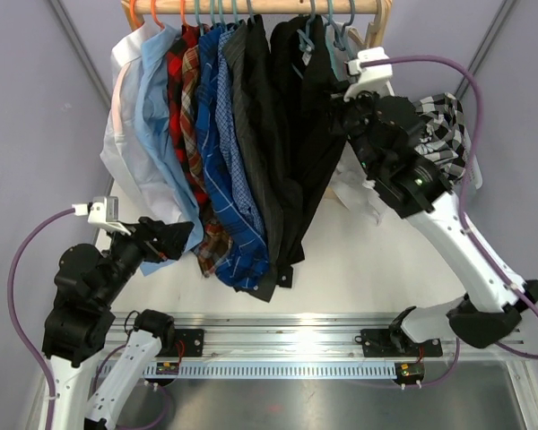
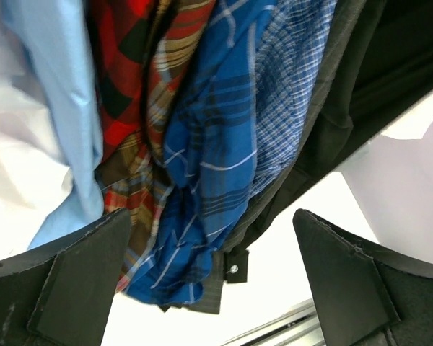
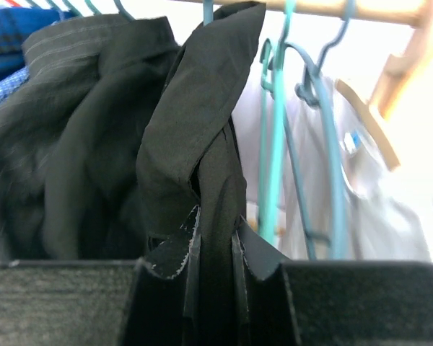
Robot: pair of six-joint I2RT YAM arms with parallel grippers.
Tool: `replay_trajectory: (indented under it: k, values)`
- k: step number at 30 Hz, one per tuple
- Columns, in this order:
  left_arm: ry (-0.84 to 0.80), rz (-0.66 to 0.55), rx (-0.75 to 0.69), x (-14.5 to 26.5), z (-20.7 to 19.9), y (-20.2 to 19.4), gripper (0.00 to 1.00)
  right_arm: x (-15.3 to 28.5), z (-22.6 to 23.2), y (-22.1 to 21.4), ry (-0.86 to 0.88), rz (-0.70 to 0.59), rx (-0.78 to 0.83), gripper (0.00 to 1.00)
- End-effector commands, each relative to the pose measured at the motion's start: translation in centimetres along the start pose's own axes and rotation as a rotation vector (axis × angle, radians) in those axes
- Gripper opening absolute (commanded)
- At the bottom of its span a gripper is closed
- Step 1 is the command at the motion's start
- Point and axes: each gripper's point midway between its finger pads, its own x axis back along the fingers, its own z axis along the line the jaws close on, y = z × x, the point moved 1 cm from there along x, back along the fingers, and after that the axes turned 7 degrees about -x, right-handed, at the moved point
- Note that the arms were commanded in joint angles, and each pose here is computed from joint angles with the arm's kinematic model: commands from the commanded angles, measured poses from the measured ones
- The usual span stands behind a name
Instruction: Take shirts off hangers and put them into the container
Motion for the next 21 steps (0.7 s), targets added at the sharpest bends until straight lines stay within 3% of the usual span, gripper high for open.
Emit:
replay_trajectory:
  k: [1,9,13,17,21]
  values:
    - [-0.108,-0.034,0.015,-1.4,-1.9,1.3,0.99,6.6,-1.8,5.8,-0.008,-0.116,-0.118,0.00]
    - [-0.309,-0.124,0.069,-4.0,-6.1,5.9,0.99,14.3,-2.6,-0.2,0.036,0.136,-0.161,0.00]
    - [-0.334,-0.135,0.058,-6.0,-8.0,7.3,0.99,17.3,-3.0,-2.8,0.078,0.229,-0.188,0.00]
    - [-0.345,-0.086,-0.054,-8.4,-13.6,6.3,0.99,18.9,-2.2,-5.1,0.143,0.326,-0.208,0.00]
    - [-0.415,-0.075,-0.068,-10.8,-17.9,6.4,0.99,20.7,-1.7,-5.2,0.215,0.329,-0.254,0.00]
